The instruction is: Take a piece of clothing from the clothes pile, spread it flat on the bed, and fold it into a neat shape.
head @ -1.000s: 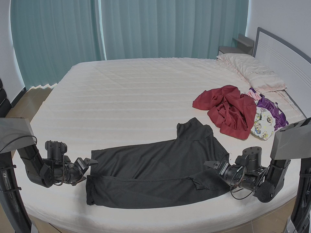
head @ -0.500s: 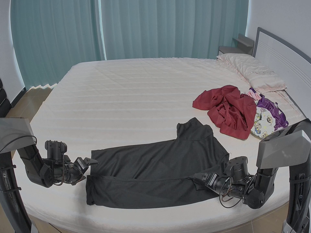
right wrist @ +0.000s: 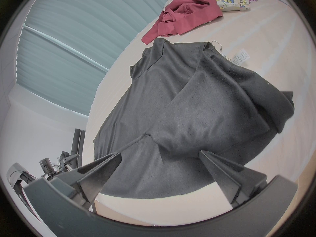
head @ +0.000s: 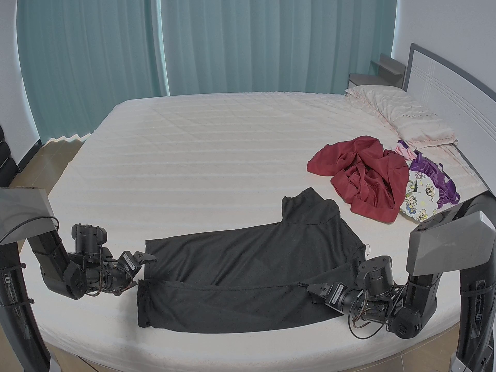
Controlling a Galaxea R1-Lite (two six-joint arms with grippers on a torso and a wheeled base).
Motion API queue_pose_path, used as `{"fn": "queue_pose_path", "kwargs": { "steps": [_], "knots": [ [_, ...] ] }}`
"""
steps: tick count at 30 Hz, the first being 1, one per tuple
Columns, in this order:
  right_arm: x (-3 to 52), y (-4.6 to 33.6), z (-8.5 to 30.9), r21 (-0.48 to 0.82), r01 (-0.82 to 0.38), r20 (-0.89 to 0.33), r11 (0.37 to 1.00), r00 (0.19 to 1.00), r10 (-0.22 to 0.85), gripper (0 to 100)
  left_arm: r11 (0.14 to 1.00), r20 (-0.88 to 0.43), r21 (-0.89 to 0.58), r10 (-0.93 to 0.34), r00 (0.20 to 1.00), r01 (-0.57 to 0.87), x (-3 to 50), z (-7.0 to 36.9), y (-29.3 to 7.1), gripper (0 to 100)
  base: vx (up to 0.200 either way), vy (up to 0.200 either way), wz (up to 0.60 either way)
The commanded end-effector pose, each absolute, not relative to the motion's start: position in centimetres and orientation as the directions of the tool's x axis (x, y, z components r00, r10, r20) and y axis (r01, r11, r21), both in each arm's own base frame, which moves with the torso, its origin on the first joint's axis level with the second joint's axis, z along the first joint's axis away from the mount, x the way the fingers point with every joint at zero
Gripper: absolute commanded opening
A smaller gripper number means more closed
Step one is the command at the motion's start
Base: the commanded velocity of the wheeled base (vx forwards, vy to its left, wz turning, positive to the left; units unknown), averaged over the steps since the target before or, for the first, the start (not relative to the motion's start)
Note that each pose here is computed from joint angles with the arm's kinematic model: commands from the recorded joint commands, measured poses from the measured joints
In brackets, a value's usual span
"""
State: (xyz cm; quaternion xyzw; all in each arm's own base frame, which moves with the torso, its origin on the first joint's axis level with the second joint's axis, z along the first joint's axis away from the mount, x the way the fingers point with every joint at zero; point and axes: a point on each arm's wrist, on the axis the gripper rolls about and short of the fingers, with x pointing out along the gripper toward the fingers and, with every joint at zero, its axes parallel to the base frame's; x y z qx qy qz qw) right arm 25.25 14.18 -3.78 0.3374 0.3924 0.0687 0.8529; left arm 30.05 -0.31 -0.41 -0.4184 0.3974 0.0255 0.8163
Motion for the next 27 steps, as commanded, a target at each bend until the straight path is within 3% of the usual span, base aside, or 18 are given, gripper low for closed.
{"fn": "queue_pose_path", "kwargs": {
  "steps": [1, 17, 18, 27],
  "knots": [
    [24.5, 14.8, -3.6, 0.619, 0.133, -0.632, 0.774, 0.669, 0.391, 100, 0.648, -0.671, -0.663, -0.291, 0.682, -0.375, 30.1, -0.5, -0.3, 100, 0.0, 0.0, 0.0],
    [25.1, 13.7, -4.7, 0.579, 0.176, -0.67, 0.796, 0.658, 0.342, 100, 0.648, -0.67, -0.663, -0.291, 0.684, -0.374, 30.1, -0.4, -0.3, 100, 0.0, 0.0, 0.0],
    [25.1, 13.6, -4.8, 0.577, 0.176, -0.671, 0.798, 0.658, 0.341, 0, 0.648, -0.67, -0.663, -0.291, 0.684, -0.374, 30.1, -0.4, -0.3, 100, 0.0, 0.0, 0.0],
    [24.9, 13.5, -5.0, 0.538, 0.16, -0.681, 0.828, 0.661, 0.315, 0, 0.648, -0.669, -0.664, -0.291, 0.685, -0.373, 30.2, -0.4, -0.3, 100, 0.0, 0.0, 0.0]
  ]
}}
